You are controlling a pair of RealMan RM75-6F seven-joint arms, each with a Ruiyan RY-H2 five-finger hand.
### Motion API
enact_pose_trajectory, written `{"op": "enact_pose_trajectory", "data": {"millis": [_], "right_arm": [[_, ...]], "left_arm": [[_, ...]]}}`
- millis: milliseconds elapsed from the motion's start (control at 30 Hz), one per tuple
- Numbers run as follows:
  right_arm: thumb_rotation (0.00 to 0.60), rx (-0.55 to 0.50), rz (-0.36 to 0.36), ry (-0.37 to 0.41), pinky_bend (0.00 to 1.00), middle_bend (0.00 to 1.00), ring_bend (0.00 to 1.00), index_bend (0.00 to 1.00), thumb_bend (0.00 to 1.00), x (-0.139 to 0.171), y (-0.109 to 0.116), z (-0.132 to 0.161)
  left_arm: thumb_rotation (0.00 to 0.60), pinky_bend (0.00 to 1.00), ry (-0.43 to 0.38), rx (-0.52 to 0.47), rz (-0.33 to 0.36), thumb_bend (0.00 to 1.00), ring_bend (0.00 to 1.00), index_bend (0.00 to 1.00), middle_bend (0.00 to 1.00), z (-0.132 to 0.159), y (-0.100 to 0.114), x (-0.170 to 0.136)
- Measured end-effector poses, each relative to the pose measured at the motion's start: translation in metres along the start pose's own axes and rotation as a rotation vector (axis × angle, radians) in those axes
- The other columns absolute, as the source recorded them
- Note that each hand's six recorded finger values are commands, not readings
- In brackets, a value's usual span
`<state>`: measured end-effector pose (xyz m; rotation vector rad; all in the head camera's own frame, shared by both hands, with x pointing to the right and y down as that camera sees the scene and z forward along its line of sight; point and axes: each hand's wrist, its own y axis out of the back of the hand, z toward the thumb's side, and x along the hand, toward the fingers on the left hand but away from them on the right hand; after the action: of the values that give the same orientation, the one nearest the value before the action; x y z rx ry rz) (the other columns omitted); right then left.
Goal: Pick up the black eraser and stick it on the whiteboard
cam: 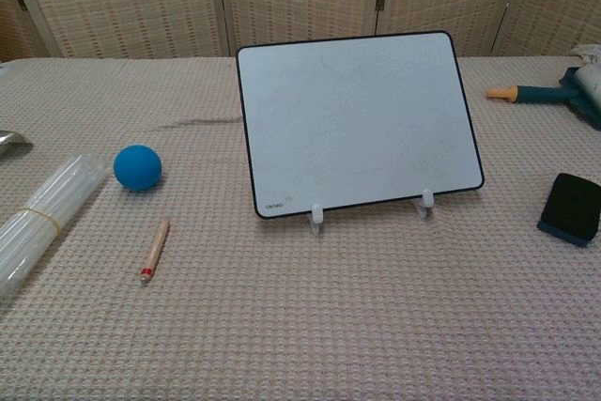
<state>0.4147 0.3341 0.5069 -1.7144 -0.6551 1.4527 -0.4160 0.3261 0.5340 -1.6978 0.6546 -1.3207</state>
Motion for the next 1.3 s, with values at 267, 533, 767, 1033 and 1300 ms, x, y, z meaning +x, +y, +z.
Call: {"op": "enact_pose_trajectory", "data": {"millis": [267,533,767,1033,1300], "right_arm": [[0.600,-0.005,0.011,-0.020,0.00,0.00,0.00,0.00,0.31,-0.003,-0.002,-0.004],[0.600,0.048,0.042,0.010,0.00,0.00,0.00,0.11,0.31,-0.029,-0.009,-0.006],[0.600,0.214,0.108,0.039,0.00,0.00,0.00,0.23,0.31,-0.090,-0.007,-0.003],[0.600,0.326,0.162,0.012,0.00,0.00,0.01,0.23,0.31,-0.159,-0.002,0.000],[0.600,0.367,0.195,0.006,0.00,0.00,0.01,0.23,0.31,-0.203,-0.027,0.007]], "left_arm": [[0.600,0.08,-0.010,-0.003,-0.021,0.20,0.06,0.04,0.09,0.002,-0.005,0.004],[0.600,0.08,-0.003,-0.009,-0.042,0.20,0.06,0.04,0.10,-0.001,-0.010,0.010],[0.600,0.08,0.006,-0.020,-0.026,0.20,0.06,0.04,0.10,-0.004,-0.005,0.012],[0.600,0.08,0.017,-0.049,-0.010,0.20,0.06,0.04,0.10,-0.009,0.000,0.014],[0.600,0.08,0.018,-0.061,0.003,0.20,0.06,0.04,0.10,-0.011,0.002,0.013]]}}
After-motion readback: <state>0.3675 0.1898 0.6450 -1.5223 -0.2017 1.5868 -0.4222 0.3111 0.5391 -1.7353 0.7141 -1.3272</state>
